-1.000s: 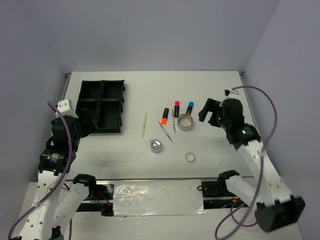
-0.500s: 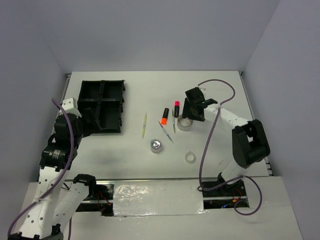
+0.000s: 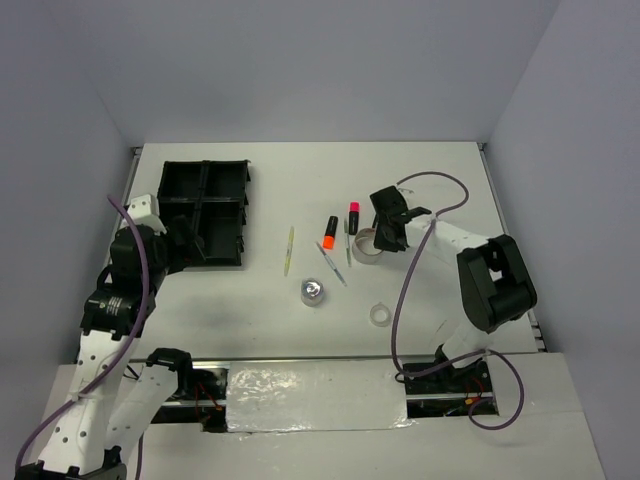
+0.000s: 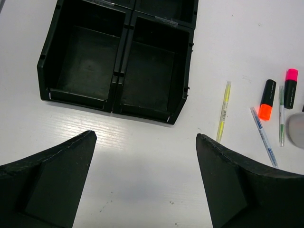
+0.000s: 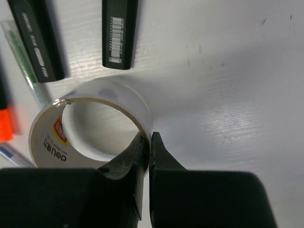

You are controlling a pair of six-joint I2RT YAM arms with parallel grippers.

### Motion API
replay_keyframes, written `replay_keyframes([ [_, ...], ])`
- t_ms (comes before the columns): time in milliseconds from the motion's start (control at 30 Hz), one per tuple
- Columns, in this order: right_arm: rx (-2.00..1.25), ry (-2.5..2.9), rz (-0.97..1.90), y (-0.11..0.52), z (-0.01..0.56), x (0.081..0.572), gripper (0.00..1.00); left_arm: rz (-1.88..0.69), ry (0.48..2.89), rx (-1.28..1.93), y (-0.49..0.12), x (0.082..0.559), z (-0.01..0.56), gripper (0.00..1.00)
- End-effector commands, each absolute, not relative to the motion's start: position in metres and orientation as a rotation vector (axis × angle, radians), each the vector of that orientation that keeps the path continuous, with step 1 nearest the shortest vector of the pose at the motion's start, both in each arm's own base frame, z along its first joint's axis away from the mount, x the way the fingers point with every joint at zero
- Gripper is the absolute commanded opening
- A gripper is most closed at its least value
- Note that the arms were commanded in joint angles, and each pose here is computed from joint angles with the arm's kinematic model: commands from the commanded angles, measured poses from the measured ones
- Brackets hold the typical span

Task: Sort the stationery into containers
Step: Pick up the stationery from the center of the board, then place the stationery in the storage box.

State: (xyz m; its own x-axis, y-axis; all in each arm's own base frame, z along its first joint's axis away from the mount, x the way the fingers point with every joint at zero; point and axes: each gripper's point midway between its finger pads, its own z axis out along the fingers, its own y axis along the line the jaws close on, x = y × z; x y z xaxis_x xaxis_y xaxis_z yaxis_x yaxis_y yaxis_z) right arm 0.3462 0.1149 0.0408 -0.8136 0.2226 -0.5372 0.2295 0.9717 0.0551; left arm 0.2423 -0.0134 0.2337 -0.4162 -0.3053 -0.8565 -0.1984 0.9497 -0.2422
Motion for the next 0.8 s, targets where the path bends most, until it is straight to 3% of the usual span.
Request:
replay_keyframes([
  [0, 0.345, 2.44, 0.057, 0.12, 0.073, 0.36, 0.02, -0.137, 1.98, -0.32, -0.016, 0.249, 0.242, 0.99],
  [300, 0.252, 2.292, 0.192, 0.163, 0.154, 0.362, 0.0, -0.123, 1.966, -0.334, -0.013, 0.247, 0.246, 0.99],
  [500, -0.086, 2.24, 0.564, 0.305, 0.206, 0.361, 0.02, -0.073, 1.908, -0.394, 0.001, 0.238, 0.258, 0.99],
  [767, -0.345, 2.198, 0.737, 0.448, 0.233, 0.363, 0.02, -0.035, 1.821, -0.465, 0.015, 0.225, 0.273, 0.99],
])
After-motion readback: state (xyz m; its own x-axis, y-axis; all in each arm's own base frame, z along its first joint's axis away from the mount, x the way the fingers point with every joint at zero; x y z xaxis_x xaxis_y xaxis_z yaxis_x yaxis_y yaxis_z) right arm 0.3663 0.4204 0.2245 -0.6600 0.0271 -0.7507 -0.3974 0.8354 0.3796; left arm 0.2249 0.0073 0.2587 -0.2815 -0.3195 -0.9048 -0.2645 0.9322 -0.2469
